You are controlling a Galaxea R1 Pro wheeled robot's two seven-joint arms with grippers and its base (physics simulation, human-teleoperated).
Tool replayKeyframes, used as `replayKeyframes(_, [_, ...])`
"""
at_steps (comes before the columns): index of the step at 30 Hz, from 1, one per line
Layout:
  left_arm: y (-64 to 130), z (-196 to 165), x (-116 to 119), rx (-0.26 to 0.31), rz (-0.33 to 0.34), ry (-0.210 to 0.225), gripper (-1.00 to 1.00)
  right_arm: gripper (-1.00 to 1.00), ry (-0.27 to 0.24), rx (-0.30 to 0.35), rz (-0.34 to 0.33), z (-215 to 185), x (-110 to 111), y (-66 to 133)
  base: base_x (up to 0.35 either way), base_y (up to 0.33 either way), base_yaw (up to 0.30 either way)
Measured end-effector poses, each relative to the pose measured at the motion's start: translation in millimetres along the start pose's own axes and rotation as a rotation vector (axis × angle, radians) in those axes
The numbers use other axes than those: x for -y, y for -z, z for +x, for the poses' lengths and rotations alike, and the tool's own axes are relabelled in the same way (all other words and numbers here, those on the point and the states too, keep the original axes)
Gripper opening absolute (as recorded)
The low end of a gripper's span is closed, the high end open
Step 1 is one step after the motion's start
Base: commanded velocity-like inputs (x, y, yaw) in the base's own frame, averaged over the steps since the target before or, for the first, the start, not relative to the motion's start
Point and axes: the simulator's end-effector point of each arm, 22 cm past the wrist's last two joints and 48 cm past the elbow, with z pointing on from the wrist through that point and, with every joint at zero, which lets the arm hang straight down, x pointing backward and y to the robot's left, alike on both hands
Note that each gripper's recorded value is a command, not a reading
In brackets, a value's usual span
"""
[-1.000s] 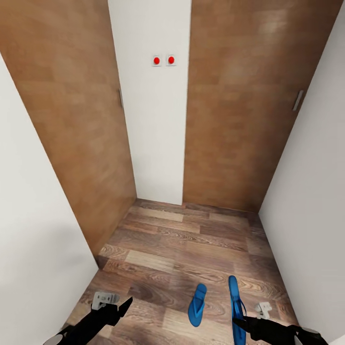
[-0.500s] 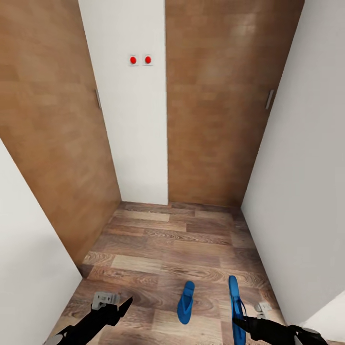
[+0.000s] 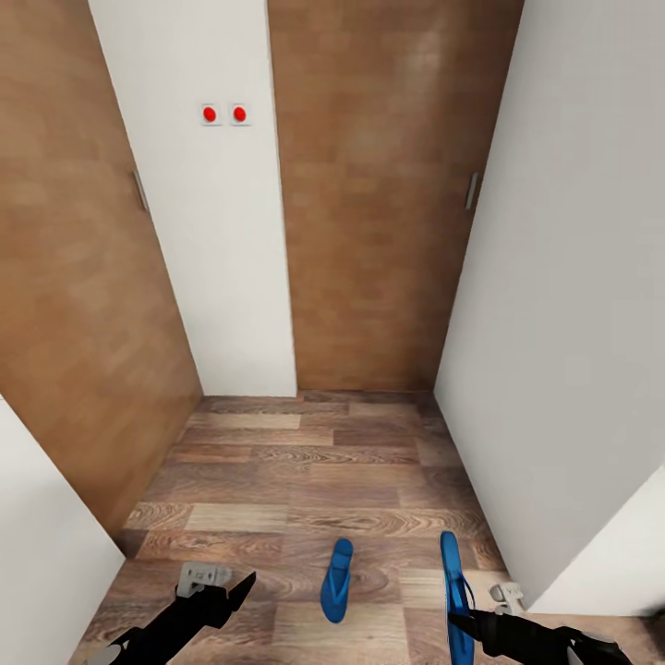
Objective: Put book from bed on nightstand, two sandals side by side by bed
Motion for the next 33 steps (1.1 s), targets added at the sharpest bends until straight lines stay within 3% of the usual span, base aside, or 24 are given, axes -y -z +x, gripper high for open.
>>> replayKeyframes(14, [0.1,0,-3,0.001,-0.013,0.0,1.0,-1.0,0.0,0.0,0.001,0,0,-0.1,0.0,0.0,-0.132])
replayKeyframes(18, [1.8,0,-27,-0.002,-0.119,-0.01,1.0,-1.0,0.0,0.0,0.001,0,0,-0.1,0.0,0.0,-0.02])
replayKeyframes(21, [6.5,-3,-54,-0.001,-0.251,-0.035,1.0,-1.0,0.0,0.0,0.0,0,0,-0.1,0.0,0.0,-0.005])
replayKeyframes(23, [7.4,-7,-59,0.001,-0.288,-0.046,1.0,-1.0,0.0,0.0,0.001,0,0,-0.1,0.0,0.0,-0.002])
replayKeyframes(28, [0.0,-37,-48,-0.03,-0.302,-0.11,1.0,-1.0,0.0,0.0,0.001,0,0,-0.1,0.0,0.0,0.0])
replayKeyframes(33, [-4.0,-29,-53,-0.08,-0.315,-0.122,1.0,-1.0,0.0,0.0,0.003,0,1,-0.1,0.0,0.0,0.0])
